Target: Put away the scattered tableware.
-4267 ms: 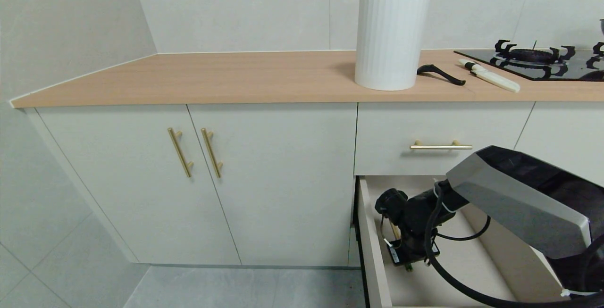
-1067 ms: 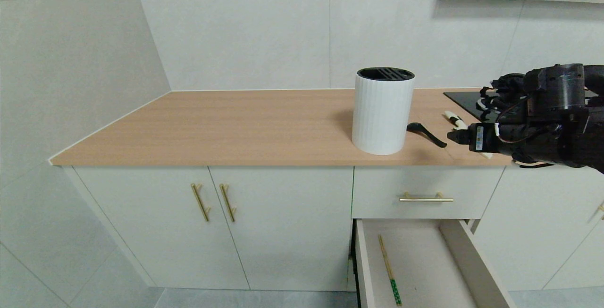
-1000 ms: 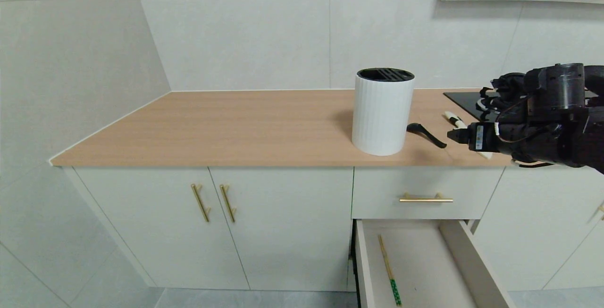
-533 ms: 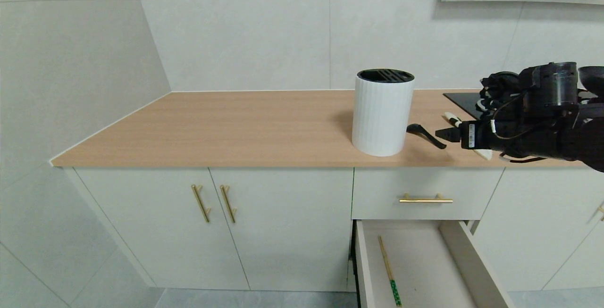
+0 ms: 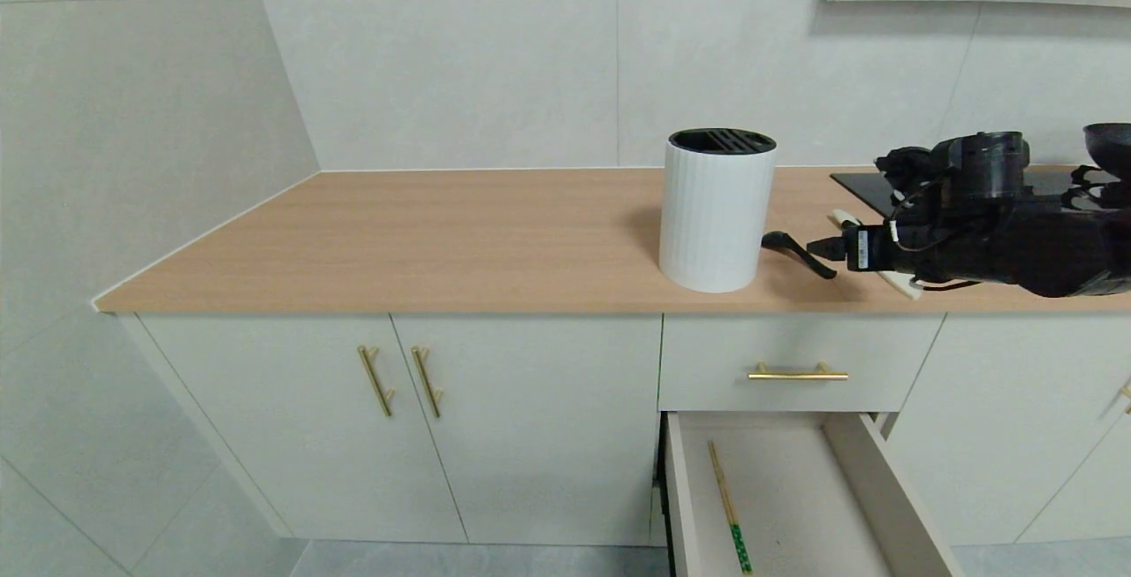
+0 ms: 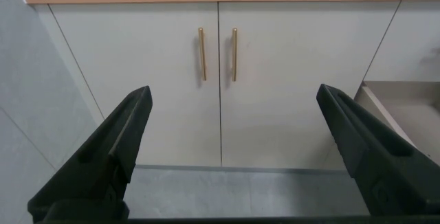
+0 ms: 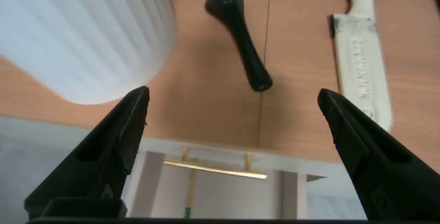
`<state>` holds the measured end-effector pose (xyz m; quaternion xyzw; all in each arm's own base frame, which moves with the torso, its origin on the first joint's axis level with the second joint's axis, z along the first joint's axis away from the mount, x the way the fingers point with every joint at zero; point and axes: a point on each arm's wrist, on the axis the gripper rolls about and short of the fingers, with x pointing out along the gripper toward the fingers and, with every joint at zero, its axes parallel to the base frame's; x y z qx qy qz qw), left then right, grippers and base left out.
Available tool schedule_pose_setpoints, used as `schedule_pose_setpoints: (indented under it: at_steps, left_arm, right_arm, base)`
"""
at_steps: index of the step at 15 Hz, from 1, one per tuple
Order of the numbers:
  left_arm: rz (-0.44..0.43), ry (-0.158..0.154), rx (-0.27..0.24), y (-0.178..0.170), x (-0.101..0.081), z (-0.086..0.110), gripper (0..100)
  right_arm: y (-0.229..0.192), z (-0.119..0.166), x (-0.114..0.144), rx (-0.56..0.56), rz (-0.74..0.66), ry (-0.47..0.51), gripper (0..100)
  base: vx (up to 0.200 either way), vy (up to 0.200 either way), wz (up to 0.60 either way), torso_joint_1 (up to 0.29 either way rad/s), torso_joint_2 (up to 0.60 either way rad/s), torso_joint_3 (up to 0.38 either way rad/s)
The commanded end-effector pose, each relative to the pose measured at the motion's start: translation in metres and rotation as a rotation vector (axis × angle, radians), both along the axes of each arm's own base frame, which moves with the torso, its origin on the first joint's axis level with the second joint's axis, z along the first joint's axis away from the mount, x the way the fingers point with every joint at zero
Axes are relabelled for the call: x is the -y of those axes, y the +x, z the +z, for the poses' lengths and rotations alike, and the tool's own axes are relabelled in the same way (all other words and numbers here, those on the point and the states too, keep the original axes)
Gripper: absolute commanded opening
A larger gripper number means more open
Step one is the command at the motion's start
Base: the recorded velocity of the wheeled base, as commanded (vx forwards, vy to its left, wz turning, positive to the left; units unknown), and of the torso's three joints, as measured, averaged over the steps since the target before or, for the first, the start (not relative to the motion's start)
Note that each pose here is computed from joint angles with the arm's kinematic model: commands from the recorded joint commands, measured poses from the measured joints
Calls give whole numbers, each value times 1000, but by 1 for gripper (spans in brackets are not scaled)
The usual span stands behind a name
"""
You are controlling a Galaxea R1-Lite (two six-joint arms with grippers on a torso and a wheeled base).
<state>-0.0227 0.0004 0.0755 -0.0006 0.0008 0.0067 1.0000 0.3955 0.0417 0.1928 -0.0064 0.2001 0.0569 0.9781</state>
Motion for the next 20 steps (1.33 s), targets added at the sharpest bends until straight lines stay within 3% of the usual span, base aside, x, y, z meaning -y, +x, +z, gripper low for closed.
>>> schedule_pose_setpoints:
  at_steps: [1, 3, 6, 20]
  left_arm:
    - [0, 0, -1, 0, 0, 0, 100]
    - [0, 0, -1, 0, 0, 0, 100]
    - [0, 0, -1, 0, 0, 0, 100]
    - [0, 0, -1, 0, 0, 0, 100]
  right_arm:
    - [14, -20, 0, -22, 6, -12, 100]
    - [27, -32, 2, 36, 22, -79, 100]
    - [52, -64, 0, 102, 16, -76, 100]
    - [64, -78, 3, 75, -22, -89, 100]
  base:
    - [0, 0, 0, 0, 0, 0]
    - [0, 0, 0, 0, 0, 0]
    - [0, 0, 0, 0, 0, 0]
    - [0, 0, 0, 0, 0, 0]
